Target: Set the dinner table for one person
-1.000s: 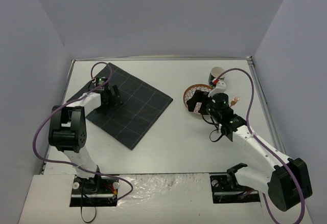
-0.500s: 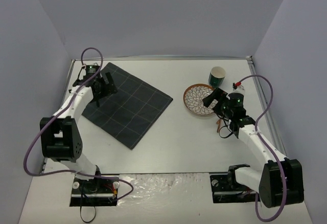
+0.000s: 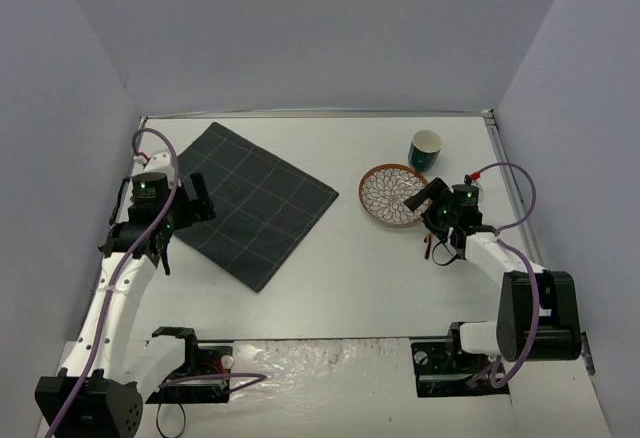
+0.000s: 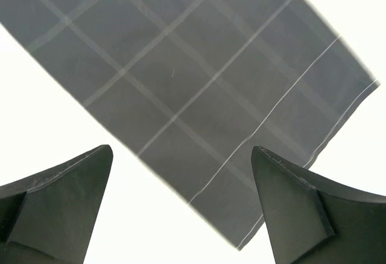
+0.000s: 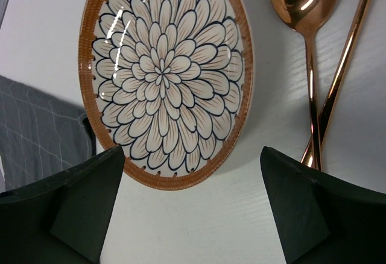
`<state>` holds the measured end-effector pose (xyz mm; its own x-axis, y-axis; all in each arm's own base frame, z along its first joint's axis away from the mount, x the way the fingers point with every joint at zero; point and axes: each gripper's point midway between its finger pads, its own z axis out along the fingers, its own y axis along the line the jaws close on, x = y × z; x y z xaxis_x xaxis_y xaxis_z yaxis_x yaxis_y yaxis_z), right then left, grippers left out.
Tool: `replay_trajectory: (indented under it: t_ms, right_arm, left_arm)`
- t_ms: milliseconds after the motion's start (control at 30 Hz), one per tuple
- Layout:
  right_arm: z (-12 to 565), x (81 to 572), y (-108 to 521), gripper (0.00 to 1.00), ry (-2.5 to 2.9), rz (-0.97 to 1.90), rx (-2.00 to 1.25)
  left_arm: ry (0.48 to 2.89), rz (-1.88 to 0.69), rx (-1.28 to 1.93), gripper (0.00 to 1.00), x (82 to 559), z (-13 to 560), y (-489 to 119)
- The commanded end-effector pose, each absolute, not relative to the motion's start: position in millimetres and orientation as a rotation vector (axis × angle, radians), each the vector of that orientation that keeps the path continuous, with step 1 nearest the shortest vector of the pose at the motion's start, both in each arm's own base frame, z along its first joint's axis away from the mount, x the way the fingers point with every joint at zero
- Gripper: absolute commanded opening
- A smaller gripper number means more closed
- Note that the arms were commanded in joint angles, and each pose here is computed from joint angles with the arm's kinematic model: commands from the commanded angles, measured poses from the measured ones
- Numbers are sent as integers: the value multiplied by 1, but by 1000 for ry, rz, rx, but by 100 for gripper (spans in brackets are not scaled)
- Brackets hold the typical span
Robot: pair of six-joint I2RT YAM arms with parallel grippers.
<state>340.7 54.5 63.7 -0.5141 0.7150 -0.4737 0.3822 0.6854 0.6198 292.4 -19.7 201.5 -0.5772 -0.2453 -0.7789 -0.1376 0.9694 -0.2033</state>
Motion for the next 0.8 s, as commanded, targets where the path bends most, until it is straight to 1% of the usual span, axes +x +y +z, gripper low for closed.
replay_trajectory:
  t_ms: [0, 300, 367, 500, 567, 700, 767]
  right_arm:
    - [69, 358, 45, 90, 2088, 539, 870]
    - [48, 375, 50, 68, 2081, 577, 887]
    - [46, 379, 51, 63, 2072, 592, 894]
    - [39, 383, 49, 48, 2064, 582, 918]
    - [38, 382, 46, 35, 2060, 563, 930]
    - [33, 376, 42, 17, 2069, 531, 944]
    - [36, 373, 40, 2, 2072, 518, 938]
  left_arm:
    - [2150, -131, -224, 97, 294, 209, -17]
    - [2160, -131, -223, 97, 295, 209, -17]
    - [2155, -136, -216, 97, 295, 209, -18]
    - [2157, -135, -214, 97, 295, 209, -18]
    - [2157, -133, -216, 97, 295, 209, -17]
    - [2154, -128, -217, 97, 295, 210, -16]
    - [2155, -132, -215, 97, 296, 209, -17]
